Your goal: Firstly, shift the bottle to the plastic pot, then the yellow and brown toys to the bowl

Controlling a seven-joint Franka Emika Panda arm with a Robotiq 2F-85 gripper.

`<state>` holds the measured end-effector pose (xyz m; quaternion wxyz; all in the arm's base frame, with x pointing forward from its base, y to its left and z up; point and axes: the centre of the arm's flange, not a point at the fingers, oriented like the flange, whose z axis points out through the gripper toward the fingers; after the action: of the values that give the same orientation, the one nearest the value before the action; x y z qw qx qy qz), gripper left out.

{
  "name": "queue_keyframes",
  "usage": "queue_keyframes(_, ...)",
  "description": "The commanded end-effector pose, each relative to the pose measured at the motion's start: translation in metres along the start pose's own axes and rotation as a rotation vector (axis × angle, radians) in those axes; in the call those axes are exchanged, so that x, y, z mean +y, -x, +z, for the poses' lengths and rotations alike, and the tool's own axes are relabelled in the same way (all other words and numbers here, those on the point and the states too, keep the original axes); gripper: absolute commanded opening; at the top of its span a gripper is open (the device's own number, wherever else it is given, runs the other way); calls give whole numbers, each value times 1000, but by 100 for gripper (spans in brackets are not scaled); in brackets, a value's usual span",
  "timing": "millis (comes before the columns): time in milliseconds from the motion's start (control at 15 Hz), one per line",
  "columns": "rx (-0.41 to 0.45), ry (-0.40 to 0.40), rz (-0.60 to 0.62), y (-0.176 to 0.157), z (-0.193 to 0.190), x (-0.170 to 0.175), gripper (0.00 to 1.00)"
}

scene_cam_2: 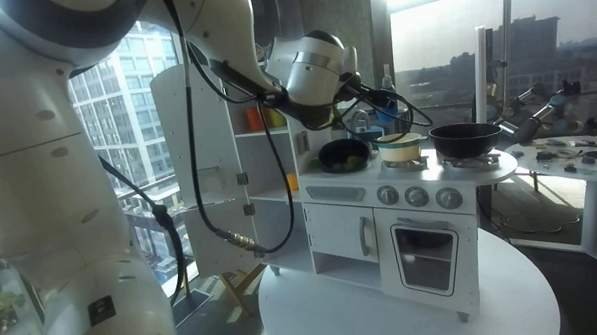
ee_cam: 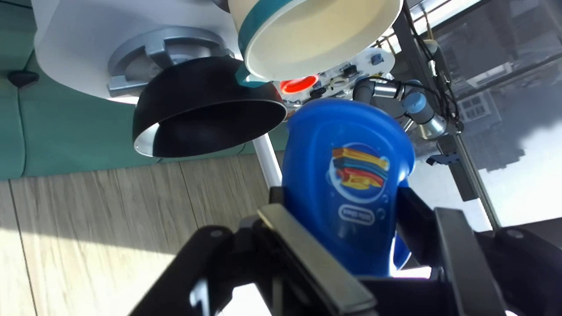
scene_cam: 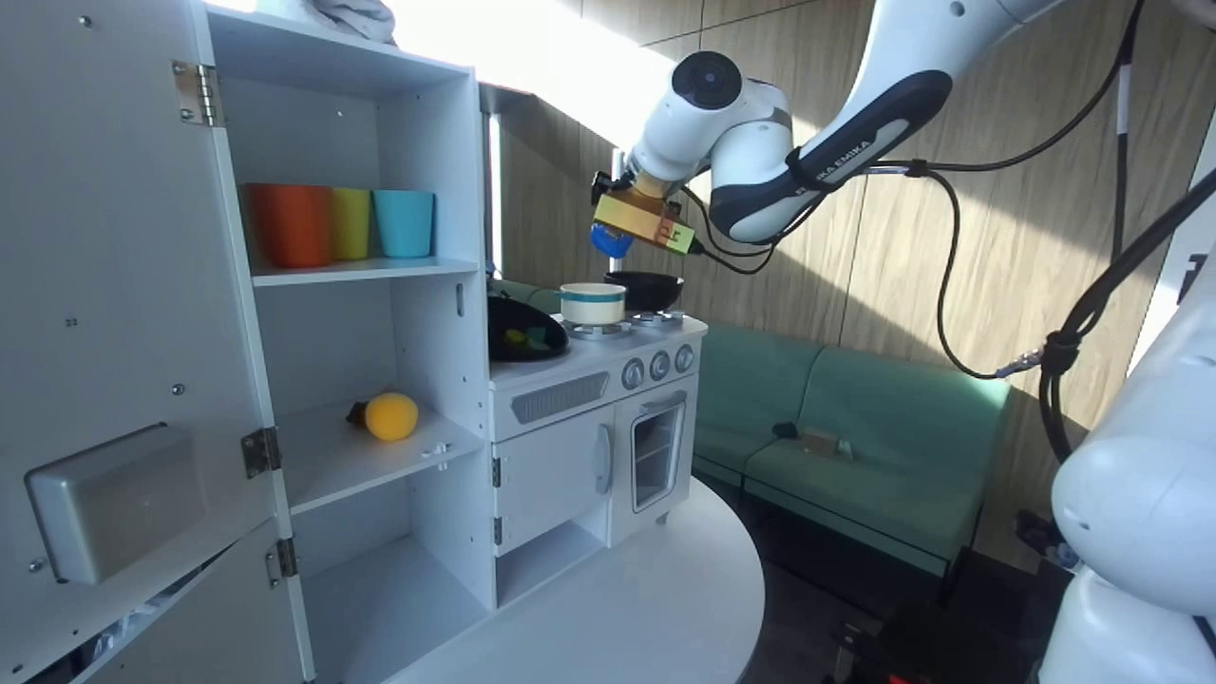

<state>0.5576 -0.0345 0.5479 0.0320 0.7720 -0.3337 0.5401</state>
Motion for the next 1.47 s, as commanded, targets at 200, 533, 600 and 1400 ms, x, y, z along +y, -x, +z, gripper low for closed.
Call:
queue_keyframes(200, -138, -54, 56, -44, 60, -13, 38)
queue_keyframes(533, -216, -39, 66, -54, 83, -19, 38)
queue_keyframes(600, -228, -35, 64, -55, 86, -21, 38)
queue_keyframes(1400, -351, 68, 11, -77, 96, -41, 38)
